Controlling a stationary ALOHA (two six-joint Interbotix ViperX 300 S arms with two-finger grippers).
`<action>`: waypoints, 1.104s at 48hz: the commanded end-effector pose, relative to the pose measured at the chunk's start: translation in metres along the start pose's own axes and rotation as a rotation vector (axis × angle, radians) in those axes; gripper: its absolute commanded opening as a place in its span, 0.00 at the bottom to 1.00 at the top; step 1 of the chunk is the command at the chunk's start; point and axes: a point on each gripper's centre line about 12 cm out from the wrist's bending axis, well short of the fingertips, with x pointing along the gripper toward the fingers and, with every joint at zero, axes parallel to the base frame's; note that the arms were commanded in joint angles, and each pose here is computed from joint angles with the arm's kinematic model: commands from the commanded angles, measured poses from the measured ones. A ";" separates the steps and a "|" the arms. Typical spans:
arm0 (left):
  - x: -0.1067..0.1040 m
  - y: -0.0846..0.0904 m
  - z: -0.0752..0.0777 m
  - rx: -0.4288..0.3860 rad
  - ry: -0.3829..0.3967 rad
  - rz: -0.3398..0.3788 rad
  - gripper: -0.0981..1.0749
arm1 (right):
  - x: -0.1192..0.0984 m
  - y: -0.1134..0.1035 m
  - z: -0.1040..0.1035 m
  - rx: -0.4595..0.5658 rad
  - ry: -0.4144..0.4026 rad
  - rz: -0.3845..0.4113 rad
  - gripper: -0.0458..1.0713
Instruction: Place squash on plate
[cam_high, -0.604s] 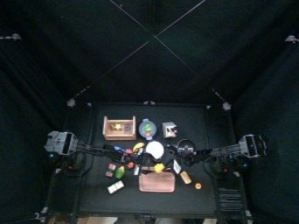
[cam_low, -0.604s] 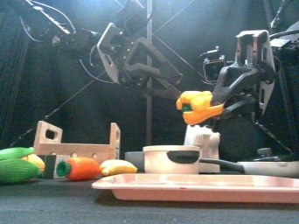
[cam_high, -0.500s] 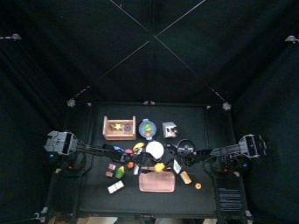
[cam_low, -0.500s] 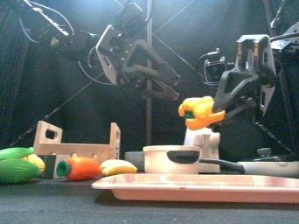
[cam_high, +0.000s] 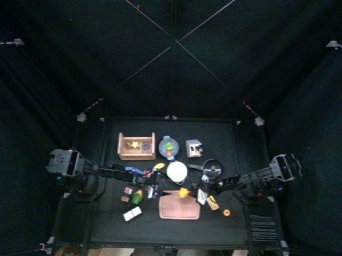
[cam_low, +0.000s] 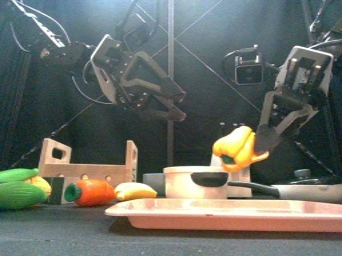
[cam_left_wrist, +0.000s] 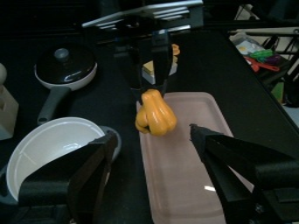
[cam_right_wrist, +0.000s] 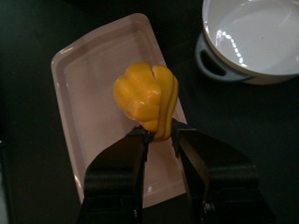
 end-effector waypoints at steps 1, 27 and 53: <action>-0.003 0.001 0.008 -0.010 -0.033 0.007 0.93 | 0.002 0.010 0.014 -0.041 -0.039 -0.024 0.59; -0.004 -0.001 -0.002 -0.010 -0.006 0.003 0.93 | 0.023 0.052 0.003 -0.184 -0.047 -0.160 0.60; -0.004 0.001 -0.001 -0.011 -0.006 0.008 0.93 | 0.034 0.050 -0.011 -0.210 -0.001 -0.161 0.77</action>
